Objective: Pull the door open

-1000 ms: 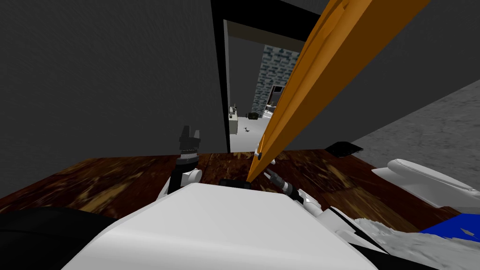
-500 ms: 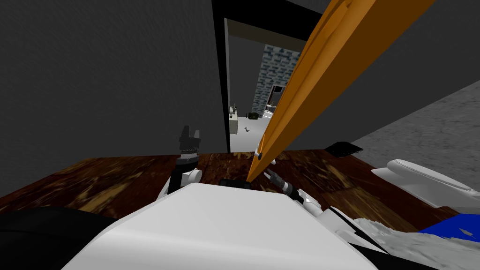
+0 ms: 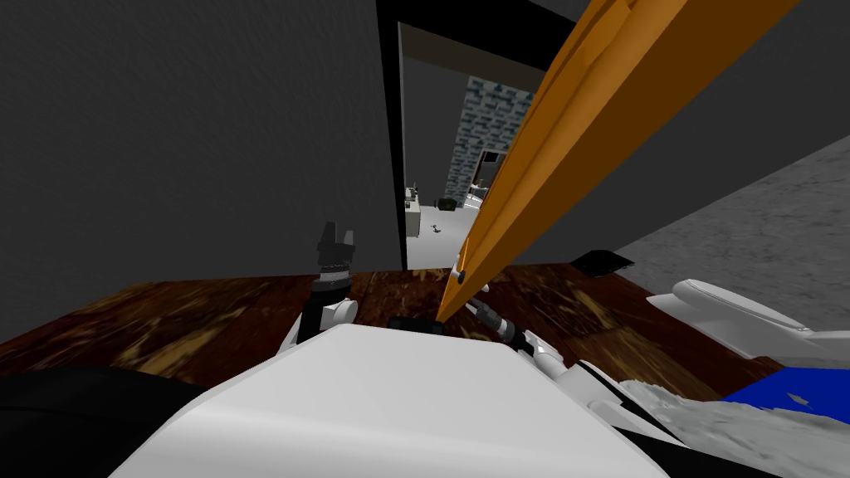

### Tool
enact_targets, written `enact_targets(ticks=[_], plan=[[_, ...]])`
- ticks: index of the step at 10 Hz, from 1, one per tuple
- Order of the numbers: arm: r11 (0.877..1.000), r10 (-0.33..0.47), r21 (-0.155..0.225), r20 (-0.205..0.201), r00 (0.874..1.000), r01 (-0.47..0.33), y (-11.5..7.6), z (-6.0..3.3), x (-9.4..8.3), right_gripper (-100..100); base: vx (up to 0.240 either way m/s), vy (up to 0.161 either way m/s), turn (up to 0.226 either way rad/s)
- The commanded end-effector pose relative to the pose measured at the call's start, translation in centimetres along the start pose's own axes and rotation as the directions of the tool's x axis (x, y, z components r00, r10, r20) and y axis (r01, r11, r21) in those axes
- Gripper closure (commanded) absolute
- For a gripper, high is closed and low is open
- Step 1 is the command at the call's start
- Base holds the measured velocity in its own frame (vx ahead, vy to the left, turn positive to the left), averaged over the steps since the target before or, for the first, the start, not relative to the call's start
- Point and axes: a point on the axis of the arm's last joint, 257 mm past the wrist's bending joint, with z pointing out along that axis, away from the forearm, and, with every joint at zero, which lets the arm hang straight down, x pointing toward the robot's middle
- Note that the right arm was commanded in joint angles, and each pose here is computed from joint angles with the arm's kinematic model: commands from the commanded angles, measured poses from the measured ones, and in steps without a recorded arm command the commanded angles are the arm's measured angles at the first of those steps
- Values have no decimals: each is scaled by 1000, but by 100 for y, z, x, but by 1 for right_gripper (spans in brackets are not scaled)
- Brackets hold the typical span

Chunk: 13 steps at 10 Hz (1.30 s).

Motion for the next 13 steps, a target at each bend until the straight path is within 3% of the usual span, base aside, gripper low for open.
enact_targets(ticks=[1,7,13], plan=[[1000,-2,-1,-3,1000,2,3,6,2,-100,-27,-71,-6],[1000,-3,-3,-6,1000,3,9,14,5,-100,-17,-45,2],[1000,-3,1,-4,1000,3,-1,13,1,-100,9,20,-10]])
